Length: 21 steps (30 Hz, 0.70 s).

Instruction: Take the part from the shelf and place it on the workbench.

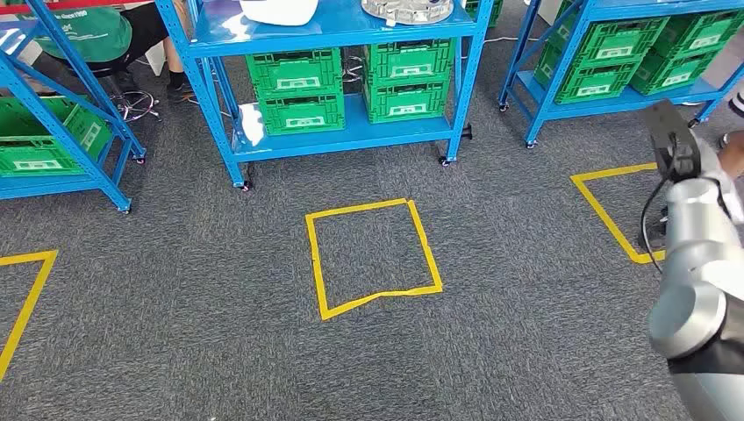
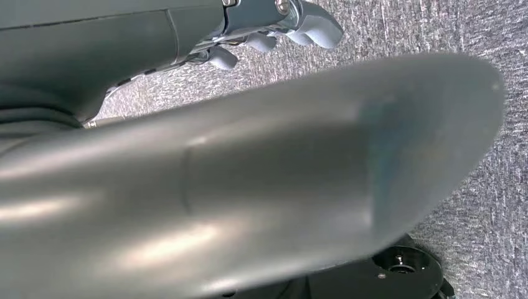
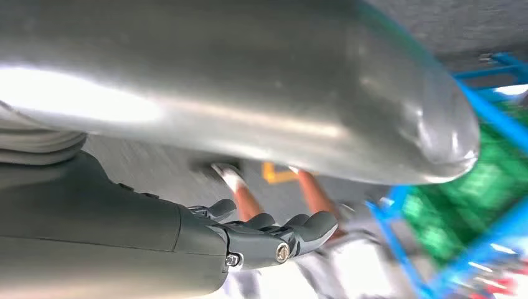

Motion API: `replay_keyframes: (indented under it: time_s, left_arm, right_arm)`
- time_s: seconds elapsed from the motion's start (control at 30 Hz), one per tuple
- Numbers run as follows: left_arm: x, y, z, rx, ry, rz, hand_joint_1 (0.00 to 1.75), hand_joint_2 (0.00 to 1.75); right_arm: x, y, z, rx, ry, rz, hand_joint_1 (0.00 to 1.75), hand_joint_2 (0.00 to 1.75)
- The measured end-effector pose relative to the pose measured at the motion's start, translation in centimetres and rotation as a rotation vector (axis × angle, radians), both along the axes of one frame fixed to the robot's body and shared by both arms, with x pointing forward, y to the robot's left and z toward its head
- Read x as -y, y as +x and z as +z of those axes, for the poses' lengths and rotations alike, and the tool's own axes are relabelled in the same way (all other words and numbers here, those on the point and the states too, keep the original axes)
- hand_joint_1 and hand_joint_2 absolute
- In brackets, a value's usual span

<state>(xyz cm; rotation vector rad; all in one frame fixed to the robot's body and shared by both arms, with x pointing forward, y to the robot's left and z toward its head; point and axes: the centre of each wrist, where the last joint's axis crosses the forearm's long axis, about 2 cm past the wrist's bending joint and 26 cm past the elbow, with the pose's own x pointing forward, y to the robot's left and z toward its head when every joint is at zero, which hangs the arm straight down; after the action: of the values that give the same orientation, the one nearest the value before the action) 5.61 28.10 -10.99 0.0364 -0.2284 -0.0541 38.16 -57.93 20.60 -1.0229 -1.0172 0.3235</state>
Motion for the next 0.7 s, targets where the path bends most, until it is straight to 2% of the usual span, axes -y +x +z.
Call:
replay_keyframes:
  time_s: [0.07, 0.17, 0.33, 0.57, 0.7]
  left_arm:
    - [0.0, 0.0, 0.0, 0.001, 0.001, -0.002, 0.0, 0.0]
    - [0.0, 0.4, 0.1, 0.011, 0.001, -0.005, 0.0, 0.0]
    - [0.2, 0.9, 0.1, 0.042, -0.001, -0.012, 0.0, 0.0]
    - [0.3, 0.8, 0.1, 0.027, 0.002, -0.02, 0.0, 0.0]
    - [0.3, 0.2, 0.0, -0.001, 0.006, -0.022, 0.0, 0.0]
  right_arm:
    - [-1.0, 1.1, 0.7, -0.016, -0.043, 0.05, 0.0, 0.0]
    - [-5.0, 4.0, 1.8, -0.061, -0.164, 0.192, 0.0, 0.0]
    - [-11.8, 6.8, 1.2, -0.131, -0.283, 0.401, 0.0, 0.0]
    - [-17.7, 7.9, -0.1, -0.201, -0.367, 0.577, 0.0, 0.0]
    - [-19.2, 8.0, -0.7, -0.209, -0.39, 0.633, 0.0, 0.0]
